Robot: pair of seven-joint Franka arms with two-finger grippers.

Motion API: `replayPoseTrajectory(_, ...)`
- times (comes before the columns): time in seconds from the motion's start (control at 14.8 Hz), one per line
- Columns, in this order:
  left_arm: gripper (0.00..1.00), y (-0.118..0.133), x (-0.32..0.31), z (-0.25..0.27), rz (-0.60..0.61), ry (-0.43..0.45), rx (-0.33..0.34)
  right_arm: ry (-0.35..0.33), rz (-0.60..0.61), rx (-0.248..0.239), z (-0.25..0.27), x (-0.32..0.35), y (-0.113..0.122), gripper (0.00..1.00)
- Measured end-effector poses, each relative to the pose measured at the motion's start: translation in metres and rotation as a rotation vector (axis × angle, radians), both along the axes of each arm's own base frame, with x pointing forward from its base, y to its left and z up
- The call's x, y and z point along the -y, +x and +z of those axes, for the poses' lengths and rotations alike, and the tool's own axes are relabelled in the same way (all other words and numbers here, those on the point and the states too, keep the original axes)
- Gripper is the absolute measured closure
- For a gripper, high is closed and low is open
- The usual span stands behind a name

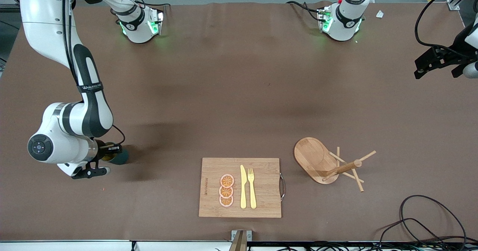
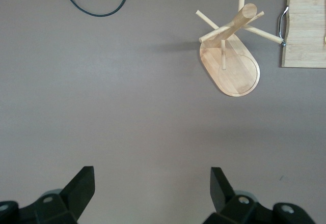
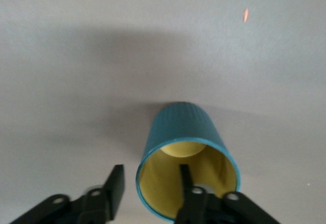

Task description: Transfer cup from left to right arm and place

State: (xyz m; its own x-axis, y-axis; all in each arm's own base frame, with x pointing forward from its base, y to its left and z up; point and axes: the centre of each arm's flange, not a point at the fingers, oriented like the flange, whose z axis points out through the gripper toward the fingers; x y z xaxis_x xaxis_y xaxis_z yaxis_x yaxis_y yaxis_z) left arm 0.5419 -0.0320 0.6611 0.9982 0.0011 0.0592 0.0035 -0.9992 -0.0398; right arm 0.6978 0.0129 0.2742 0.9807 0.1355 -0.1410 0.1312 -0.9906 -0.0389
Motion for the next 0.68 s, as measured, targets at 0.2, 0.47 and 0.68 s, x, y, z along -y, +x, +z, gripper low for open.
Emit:
replayPoseTrajectory(0.2,0.00,0.000,0.000,0.000,0.000,0.000,0.000,-0.005,-0.004,0.066,0.033,0.005,0.014,0.14)
replayPoseTrajectory(0.47,0.00,0.000,0.000,0.001,0.000,0.000,0.001,0.006,-0.029,0.150,0.137,0.024,0.009,0.00)
replayPoseTrajectory(0.68,0.00,0.000,0.000,0.001,0.000,0.000,0.002,0.034,-0.048,0.193,0.245,0.040,-0.028,0.00)
